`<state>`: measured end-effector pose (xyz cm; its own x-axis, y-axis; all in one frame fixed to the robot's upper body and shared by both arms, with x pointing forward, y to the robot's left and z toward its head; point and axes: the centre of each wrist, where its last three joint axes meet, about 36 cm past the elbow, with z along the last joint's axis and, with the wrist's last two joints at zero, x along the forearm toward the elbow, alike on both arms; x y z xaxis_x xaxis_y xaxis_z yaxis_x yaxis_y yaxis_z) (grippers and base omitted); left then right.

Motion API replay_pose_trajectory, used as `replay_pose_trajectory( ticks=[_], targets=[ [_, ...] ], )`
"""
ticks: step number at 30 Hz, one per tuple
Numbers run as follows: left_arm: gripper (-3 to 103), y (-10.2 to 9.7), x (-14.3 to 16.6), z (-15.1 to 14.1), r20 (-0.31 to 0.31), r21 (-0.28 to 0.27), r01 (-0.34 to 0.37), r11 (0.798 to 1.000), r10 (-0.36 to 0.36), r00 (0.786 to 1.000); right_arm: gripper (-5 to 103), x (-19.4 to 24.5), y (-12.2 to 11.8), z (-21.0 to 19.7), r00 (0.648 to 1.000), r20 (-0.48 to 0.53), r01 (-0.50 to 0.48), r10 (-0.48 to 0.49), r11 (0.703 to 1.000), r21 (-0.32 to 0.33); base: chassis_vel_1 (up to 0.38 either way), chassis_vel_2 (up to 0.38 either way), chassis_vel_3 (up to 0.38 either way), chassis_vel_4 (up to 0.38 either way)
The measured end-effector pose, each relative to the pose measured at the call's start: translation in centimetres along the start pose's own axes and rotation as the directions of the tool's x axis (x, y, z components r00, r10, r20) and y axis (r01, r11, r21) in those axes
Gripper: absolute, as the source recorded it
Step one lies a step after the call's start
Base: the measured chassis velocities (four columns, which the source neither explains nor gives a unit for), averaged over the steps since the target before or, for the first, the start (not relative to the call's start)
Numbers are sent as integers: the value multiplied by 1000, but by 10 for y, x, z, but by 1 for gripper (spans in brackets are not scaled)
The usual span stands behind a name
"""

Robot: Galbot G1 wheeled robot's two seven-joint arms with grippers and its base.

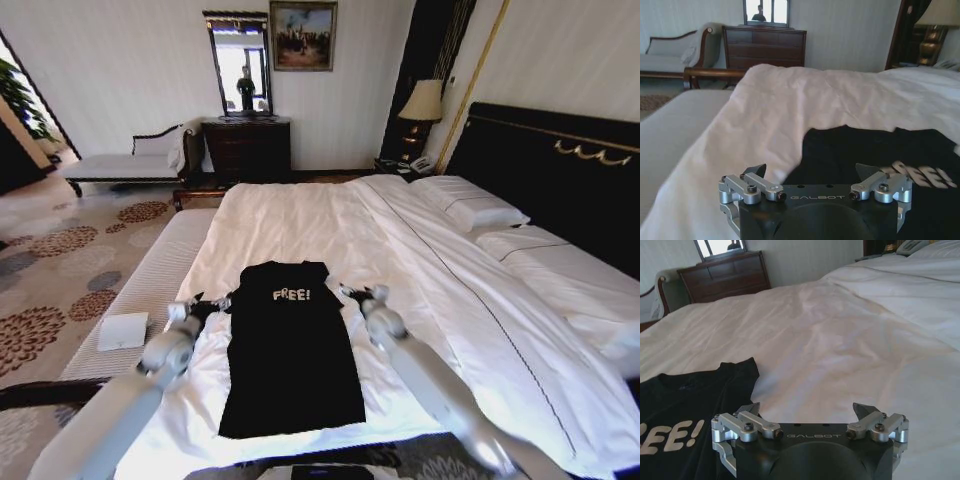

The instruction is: Fold the clothes on the bed.

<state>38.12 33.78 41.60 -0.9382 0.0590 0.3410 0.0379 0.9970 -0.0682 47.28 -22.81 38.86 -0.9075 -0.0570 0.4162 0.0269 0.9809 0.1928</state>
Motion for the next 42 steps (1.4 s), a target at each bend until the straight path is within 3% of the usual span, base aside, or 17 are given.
replay_pose_trajectory(
  ticks=[5, 7, 13, 17, 22, 27, 31, 36, 42],
  targets=[
    [100, 3, 26, 23, -5, 20, -22, 1000, 22, 1000, 100, 24, -10, 1, 1000, 22, -5, 5, 1000, 14, 0, 0, 0, 0],
    [100, 8, 47, 38, 3, 61, -14, 998, 14, 1000, 100, 55, -23, 5, 999, 51, 1, -3, 999, 40, 0, 0, 0, 0],
    [101, 11, 68, 46, 14, 107, -4, 994, 2, 1000, 100, 85, -31, 26, 998, 68, -1, -5, 996, 90, 0, 0, 0, 0],
    [98, 26, 88, 54, 22, 109, 24, 994, -26, 999, 100, 105, -40, 61, 994, 108, -14, -9, 977, 213, 0, 0, 0, 0],
    [97, 35, 118, 72, 13, 126, 46, 991, -49, 999, 100, 123, -44, 86, 985, 174, -32, -20, 956, 291, 0, 0, 0, 0],
    [96, 33, 140, 89, 26, 107, 56, 993, -59, 998, 99, 144, -42, 105, 973, 223, -25, -58, 937, 350, 0, 0, 0, 0],
    [93, 25, 157, 98, 50, 102, 56, 993, -62, 997, 92, 162, -38, 124, 966, 245, -7, -88, 931, 365, 0, 0, 0, 0],
    [89, 12, 171, 104, 52, 114, 50, 992, -57, 997, 100, 179, -33, 139, 967, 241, 1, -85, 943, 332, 0, 0, 0, 0],
    [89, 2, 184, 120, 23, 141, 42, 989, -46, 999, 100, 191, -32, 152, 967, 245, -1, -76, 954, 301, 0, 0, 0, 0]
  ],
)
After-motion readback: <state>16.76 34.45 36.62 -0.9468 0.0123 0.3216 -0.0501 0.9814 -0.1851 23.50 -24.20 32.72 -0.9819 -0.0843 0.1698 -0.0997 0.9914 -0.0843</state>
